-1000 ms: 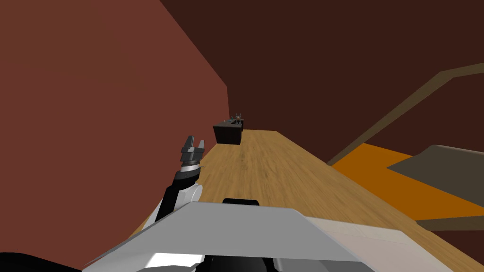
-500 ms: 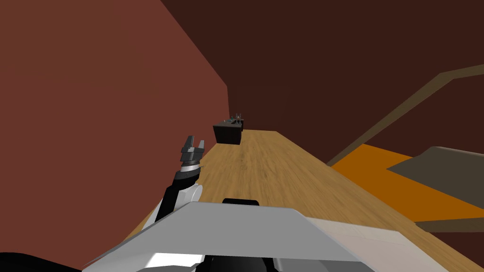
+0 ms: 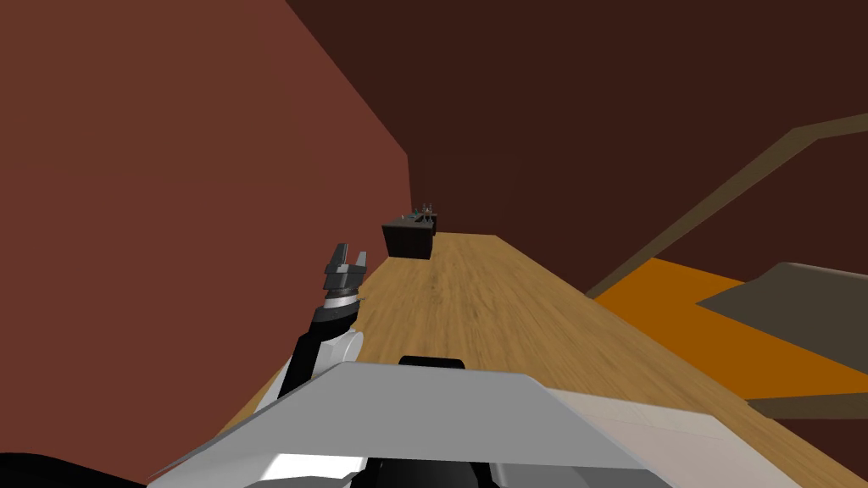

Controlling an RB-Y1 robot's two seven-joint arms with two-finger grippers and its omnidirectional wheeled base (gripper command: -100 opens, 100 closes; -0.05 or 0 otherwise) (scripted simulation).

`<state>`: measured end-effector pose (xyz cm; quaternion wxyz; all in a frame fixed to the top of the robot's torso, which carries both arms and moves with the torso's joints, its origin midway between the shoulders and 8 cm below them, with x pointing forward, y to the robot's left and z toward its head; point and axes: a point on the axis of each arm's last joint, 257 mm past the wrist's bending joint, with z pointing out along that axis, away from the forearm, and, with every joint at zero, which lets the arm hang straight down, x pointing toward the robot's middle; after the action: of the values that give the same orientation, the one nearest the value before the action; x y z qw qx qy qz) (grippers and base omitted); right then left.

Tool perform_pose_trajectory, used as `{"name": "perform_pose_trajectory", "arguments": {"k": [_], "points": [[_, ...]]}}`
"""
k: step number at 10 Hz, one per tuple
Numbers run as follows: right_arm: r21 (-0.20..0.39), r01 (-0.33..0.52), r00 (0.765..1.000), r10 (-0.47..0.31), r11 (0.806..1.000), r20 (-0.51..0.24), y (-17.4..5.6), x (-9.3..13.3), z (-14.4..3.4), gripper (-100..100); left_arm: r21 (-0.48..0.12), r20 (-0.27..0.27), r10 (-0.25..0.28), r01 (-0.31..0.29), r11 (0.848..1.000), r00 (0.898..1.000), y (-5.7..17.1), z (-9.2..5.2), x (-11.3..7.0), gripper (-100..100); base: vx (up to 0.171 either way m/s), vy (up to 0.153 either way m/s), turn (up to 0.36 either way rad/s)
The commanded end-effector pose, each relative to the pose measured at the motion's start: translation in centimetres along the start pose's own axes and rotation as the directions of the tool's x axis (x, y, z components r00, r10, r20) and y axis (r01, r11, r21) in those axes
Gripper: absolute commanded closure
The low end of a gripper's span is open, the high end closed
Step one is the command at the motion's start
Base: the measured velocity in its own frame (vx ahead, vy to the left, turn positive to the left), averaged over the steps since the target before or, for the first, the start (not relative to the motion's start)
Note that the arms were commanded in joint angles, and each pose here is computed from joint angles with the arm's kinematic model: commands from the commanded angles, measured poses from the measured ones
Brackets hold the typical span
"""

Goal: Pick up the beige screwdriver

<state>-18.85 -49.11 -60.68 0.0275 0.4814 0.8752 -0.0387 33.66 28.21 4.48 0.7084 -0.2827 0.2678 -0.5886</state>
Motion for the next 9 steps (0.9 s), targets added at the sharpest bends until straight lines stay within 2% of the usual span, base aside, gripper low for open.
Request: {"name": "perform_pose_trajectory", "arguments": {"k": [1, 3, 4, 5, 7, 9], "points": [[0.0, 0.0, 1.0, 0.0, 1.0, 0.0, 0.0, 0.0, 0.0, 100, 0.0, 0.0, 0.0, 0.0, 1.0, 1.0, 0.0, 0.0, 0.0, 0, 0.0, 0.0, 0.0], [0.0, 0.0, 1.0, 0.0, 1.0, 0.0, 0.0, 0.0, 0.0, 100, 0.0, 0.0, 0.0, 0.0, 1.0, 1.0, 0.0, 0.0, 0.0, 0, 0.0, 0.0, 0.0], [0.0, 0.0, 1.0, 0.0, 1.0, 0.0, 0.0, 0.0, 0.0, 0, 0.0, 0.0, 0.0, 0.0, 1.0, 1.0, 0.0, 0.0, 0.0, 0, 0.0, 0.0, 0.0], [0.001, 0.003, 1.0, -0.003, 1.0, 0.001, -0.9, -0.8, -0.7, 100, 0.0, 0.0, 0.0, 0.0, 1.0, 1.0, 0.0, 0.0, 0.0, 0, 0.013, 0.055, -0.026], [0.003, 0.005, 1.0, -0.005, 1.0, 0.0, -1.9, -1.9, -1.6, 100, 0.0, 0.0, 0.0, 0.0, 1.0, 1.0, 0.0, 0.0, 0.0, 0, 0.022, 0.097, -0.027], [0.004, 0.006, 1.0, -0.006, 1.0, 0.001, -2.1, -2.0, -1.8, 100, 0.0, 0.0, 0.0, 0.0, 1.0, 1.0, 0.0, 0.0, 0.0, 0, 0.014, 0.048, -0.009]]}}
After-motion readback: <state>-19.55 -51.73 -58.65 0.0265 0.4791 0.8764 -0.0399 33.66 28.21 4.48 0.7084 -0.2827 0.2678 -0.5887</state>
